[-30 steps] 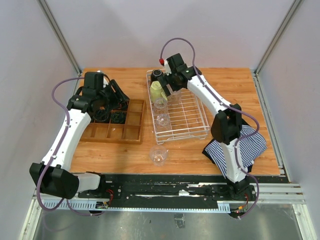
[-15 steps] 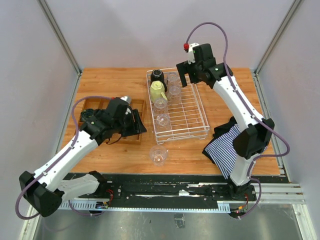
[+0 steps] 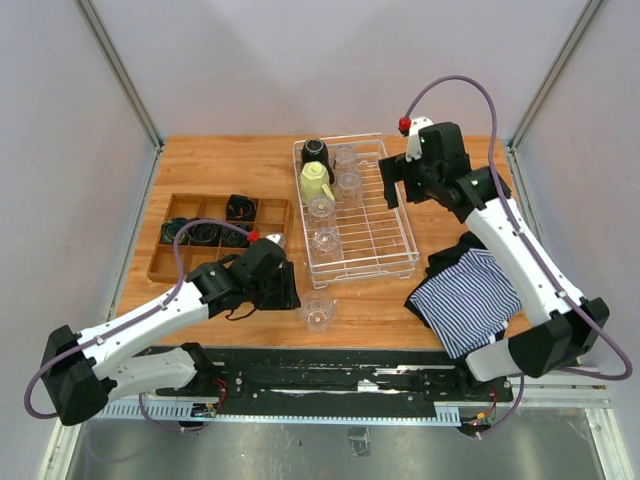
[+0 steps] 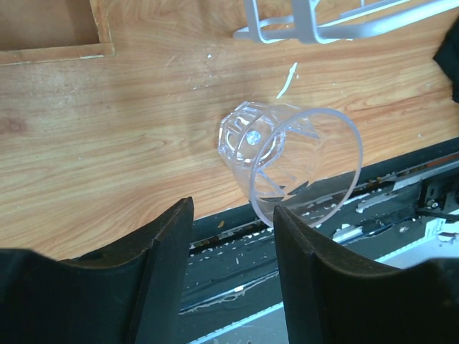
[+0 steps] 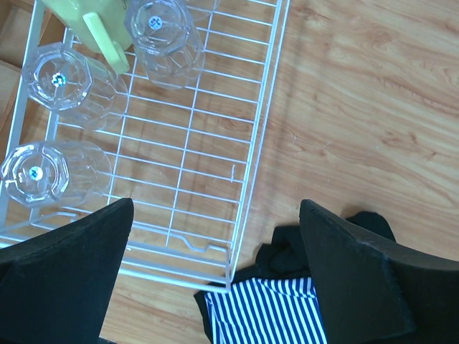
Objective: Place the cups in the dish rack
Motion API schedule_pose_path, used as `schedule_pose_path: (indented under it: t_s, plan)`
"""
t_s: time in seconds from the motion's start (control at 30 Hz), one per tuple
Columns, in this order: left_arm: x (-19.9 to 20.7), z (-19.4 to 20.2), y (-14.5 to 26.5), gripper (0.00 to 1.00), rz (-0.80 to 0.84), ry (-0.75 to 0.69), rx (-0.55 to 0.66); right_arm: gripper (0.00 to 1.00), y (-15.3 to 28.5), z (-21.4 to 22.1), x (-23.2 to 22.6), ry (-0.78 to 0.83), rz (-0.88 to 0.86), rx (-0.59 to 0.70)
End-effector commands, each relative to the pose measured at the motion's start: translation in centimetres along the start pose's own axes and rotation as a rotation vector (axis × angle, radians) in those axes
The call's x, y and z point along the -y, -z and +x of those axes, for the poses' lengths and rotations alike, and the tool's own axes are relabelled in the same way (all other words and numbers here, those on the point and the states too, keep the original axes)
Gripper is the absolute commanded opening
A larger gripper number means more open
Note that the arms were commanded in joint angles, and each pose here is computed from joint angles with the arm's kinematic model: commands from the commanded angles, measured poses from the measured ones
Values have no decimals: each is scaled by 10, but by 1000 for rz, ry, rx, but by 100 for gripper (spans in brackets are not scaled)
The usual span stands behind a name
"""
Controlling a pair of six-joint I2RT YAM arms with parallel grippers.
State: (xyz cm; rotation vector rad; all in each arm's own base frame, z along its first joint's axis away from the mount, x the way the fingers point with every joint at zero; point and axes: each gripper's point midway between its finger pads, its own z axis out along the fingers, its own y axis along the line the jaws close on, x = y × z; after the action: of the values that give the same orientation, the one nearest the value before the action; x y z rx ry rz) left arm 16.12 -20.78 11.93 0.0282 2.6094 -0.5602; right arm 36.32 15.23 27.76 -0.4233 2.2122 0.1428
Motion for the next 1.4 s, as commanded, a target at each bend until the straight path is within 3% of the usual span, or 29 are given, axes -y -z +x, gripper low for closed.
schedule_pose_path:
  t_s: [0.0, 0.63, 0.83, 1.07, 1.23, 1.37]
  plan:
    - [4, -7, -5, 52, 22, 2, 56, 99, 18, 9, 12, -40, 35, 19]
    - [3, 8, -36, 47, -86, -7, -27, 99, 38, 30, 18, -47, 42, 15]
    - [5, 6, -42, 33, -106, -6, -33, 99, 40, 35, 19, -50, 41, 13]
    - [0, 6, -38, 2, -153, 3, -40, 99, 38, 40, 19, -57, 34, 1]
    - [3, 5, -17, 1, -135, 22, -45, 99, 36, 41, 12, -68, -2, -3]
    - [33, -19, 28, 0, 26, 87, 42, 99, 36, 38, 2, -79, -60, -2]
